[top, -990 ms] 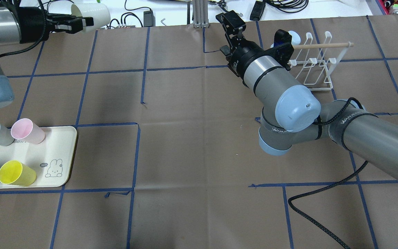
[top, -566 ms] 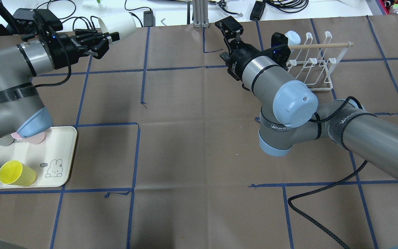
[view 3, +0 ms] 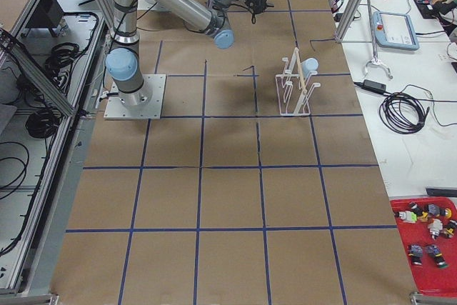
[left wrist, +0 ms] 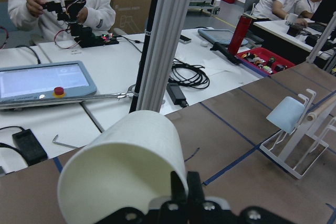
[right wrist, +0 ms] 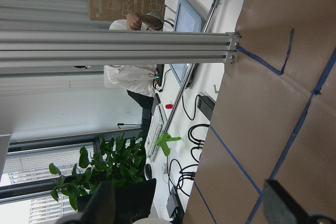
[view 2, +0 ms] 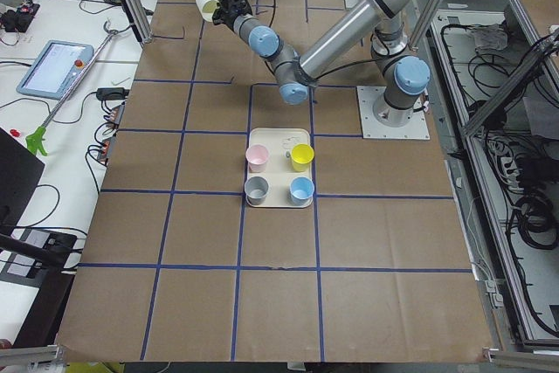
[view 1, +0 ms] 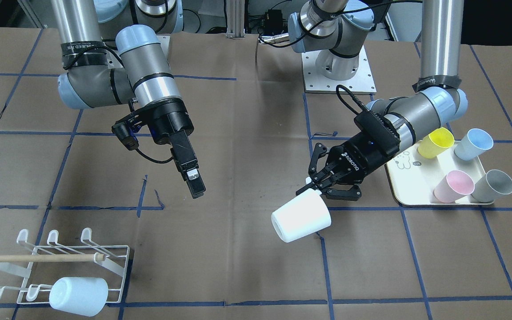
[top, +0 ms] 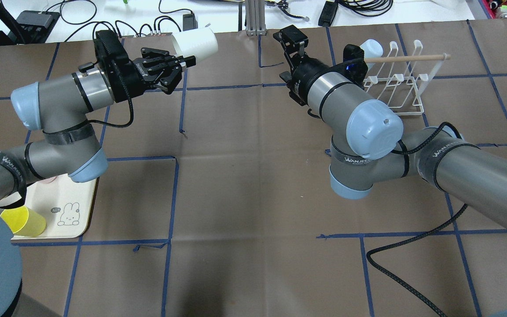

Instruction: Transfer IKEA cup to right arm and place on rack

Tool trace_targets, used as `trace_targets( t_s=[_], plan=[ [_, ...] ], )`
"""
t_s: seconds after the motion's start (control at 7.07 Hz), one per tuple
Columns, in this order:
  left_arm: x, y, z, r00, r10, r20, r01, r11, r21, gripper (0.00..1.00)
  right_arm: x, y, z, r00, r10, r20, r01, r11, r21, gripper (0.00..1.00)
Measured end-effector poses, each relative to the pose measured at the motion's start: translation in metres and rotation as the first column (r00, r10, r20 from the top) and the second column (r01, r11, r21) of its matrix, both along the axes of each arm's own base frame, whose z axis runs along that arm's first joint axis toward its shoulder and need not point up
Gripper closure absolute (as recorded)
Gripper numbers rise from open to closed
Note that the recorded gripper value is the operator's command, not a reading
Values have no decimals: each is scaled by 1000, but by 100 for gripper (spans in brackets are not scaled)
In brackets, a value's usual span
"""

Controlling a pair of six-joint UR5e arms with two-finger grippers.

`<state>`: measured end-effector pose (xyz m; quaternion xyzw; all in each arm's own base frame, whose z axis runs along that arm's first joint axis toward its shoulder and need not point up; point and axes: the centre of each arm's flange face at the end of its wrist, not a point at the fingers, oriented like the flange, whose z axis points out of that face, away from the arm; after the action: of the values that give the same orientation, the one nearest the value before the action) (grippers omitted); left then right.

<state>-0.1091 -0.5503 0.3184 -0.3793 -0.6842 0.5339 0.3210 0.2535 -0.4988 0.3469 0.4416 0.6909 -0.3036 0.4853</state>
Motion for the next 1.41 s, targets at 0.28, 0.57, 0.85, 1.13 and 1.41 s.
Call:
trace_targets(
  t_s=[0.28,0.57,0.85,1.13,1.41],
  plan=[
    [-22,13,-10,999,-34,7,34,999,-21,90,3,1,3,1000,10,7,-10,1000,-11,0],
    [-43,34,-23,998,-64,14,64,997,-39,89,13,4,4,999,30,12,-29,999,-17,0],
    [-50,43,-27,998,-59,25,60,997,-45,89,22,7,-1,999,46,11,-46,999,-9,0],
    [-50,44,-25,998,-52,25,53,998,-43,89,22,6,-6,999,47,5,-47,999,5,0],
    [-49,44,-24,999,-48,21,49,998,-38,88,25,7,-8,999,49,6,-49,999,12,1]
  ],
)
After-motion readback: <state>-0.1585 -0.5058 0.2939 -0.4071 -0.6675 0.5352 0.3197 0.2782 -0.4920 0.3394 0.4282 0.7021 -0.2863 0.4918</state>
